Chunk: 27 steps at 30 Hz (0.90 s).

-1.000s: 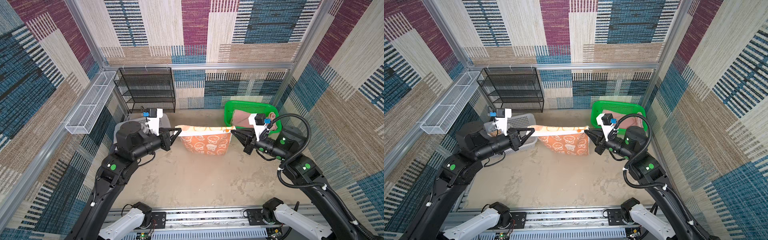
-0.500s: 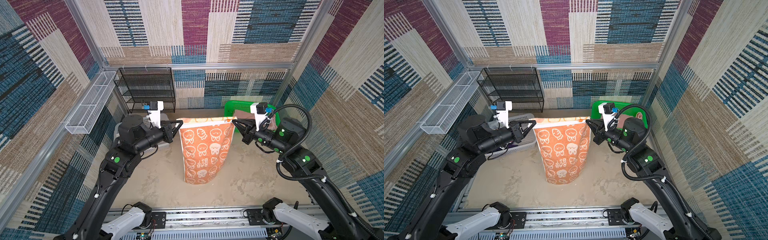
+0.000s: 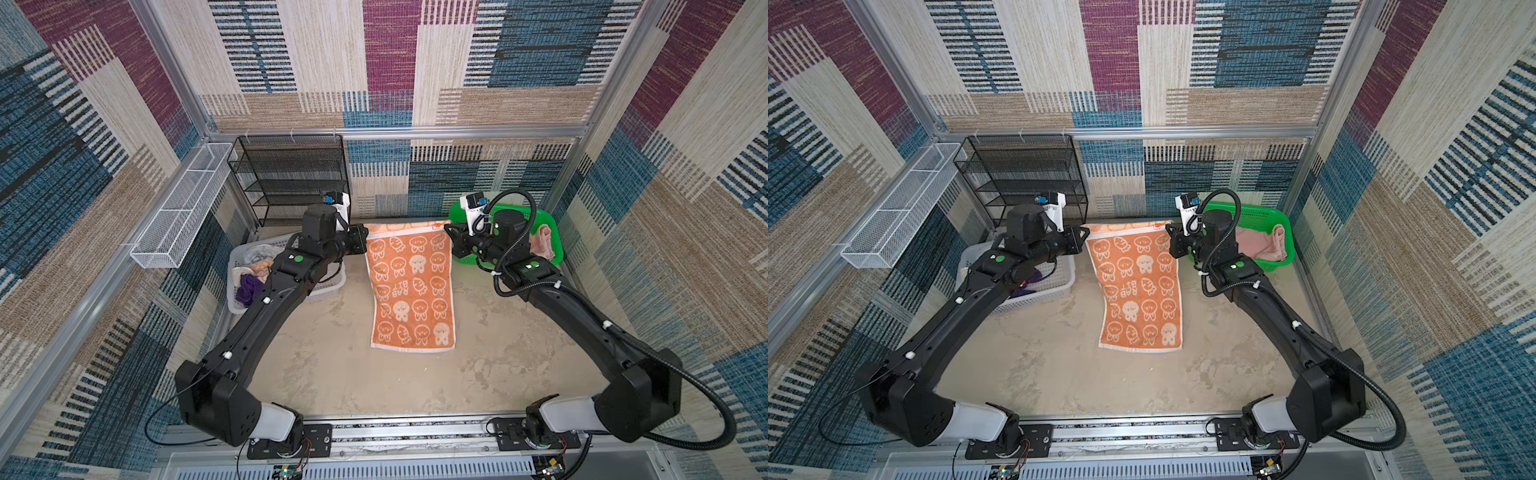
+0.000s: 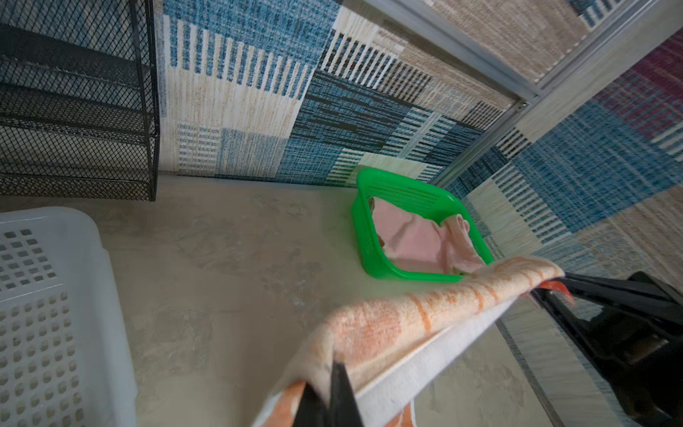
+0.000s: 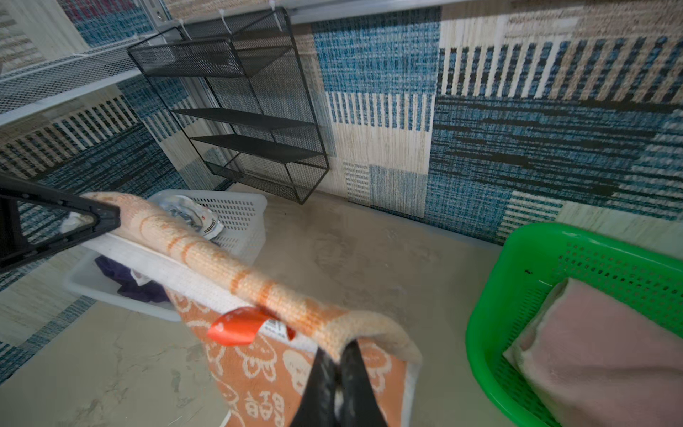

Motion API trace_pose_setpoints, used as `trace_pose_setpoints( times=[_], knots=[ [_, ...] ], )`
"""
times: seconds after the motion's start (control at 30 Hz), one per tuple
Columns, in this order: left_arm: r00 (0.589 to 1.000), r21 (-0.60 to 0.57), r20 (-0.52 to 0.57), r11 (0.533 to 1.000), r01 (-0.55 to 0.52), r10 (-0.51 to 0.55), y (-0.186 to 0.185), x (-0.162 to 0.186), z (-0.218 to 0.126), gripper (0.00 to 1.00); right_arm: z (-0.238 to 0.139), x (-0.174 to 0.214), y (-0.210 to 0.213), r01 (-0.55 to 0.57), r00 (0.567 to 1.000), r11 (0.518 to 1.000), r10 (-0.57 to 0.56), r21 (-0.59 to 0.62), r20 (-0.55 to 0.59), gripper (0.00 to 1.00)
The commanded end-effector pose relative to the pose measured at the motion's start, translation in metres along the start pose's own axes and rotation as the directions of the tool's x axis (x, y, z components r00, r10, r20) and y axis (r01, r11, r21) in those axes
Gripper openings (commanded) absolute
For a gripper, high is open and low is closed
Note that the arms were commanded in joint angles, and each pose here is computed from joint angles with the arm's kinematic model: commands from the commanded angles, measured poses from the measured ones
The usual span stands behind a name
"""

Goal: Fold and stack the towels

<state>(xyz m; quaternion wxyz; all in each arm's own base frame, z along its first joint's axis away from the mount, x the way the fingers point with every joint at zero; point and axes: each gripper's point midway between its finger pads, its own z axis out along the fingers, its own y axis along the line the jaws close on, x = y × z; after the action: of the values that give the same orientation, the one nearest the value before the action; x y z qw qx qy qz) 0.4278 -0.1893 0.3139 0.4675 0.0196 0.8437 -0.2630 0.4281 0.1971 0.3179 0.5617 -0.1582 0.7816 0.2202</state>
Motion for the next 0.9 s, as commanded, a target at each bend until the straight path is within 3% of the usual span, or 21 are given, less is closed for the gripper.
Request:
trace_pose_setpoints(
  times=[0.0, 0.2, 0.43, 0.63, 0.87],
  knots=[
    [0.997, -0.143, 0.082, 0.990, 0.009, 0.003, 0.040, -0.017, 0.022, 0.00, 0.017, -0.021, -0.042, 0.011, 0.994, 0.988, -0.028, 0.157, 0.107, 0.00],
    [0.999, -0.168, 0.032, 0.986, 0.014, -0.009, 0.064, -0.003, 0.072, 0.00, 0.057, 0.019, -0.059, 0.003, 1.000, 0.989, -0.007, 0.149, 0.022, 0.00],
    [0.997, -0.179, -0.055, 0.983, 0.046, -0.057, 0.082, 0.034, 0.108, 0.00, 0.076, 0.077, -0.080, -0.011, 0.996, 0.984, 0.026, 0.176, -0.083, 0.00],
    [0.968, -0.153, -0.215, 0.984, 0.096, -0.128, 0.076, 0.076, 0.108, 0.00, 0.071, 0.117, -0.084, -0.015, 0.979, 0.985, 0.049, 0.171, -0.198, 0.00],
    [0.890, -0.118, -0.407, 0.978, 0.174, -0.207, 0.059, 0.126, 0.087, 0.00, 0.037, 0.148, -0.074, -0.071, 0.953, 0.982, 0.118, 0.173, -0.279, 0.00]
  ],
)
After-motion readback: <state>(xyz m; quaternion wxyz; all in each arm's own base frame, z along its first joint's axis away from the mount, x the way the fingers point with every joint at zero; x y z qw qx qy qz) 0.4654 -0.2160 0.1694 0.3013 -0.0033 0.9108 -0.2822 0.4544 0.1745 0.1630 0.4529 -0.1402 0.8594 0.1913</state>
